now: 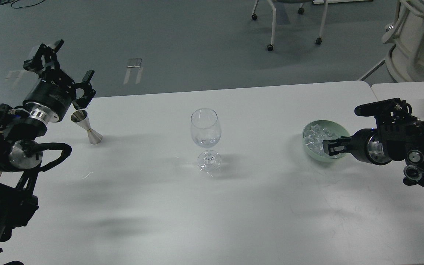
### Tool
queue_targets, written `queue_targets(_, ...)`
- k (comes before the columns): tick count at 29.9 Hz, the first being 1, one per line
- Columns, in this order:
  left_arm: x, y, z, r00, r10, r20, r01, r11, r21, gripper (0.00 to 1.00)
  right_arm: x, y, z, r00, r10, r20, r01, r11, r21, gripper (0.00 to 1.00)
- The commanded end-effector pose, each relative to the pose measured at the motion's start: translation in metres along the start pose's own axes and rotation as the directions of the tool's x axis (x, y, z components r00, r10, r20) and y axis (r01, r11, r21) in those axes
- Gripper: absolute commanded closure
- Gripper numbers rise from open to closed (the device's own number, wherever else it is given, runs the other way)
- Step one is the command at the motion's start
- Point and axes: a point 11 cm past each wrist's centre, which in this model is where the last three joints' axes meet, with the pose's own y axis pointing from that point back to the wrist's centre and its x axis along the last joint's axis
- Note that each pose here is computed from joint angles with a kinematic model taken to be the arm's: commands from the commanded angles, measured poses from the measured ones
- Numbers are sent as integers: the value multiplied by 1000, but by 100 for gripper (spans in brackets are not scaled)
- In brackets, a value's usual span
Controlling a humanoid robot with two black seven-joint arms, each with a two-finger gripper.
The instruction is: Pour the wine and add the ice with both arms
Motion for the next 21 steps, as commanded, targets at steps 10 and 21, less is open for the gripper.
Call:
queue_targets(10,-2,-1,-2,1000,-3,-7,3,1000,1,1,-9,-4,10,1000,-22,12,22,999,-46,47)
queue_targets(21,1,2,-4,1000,4,-6,-4,1000,6,1,-4,-10,6,1000,-15,22,16,998,-52,48)
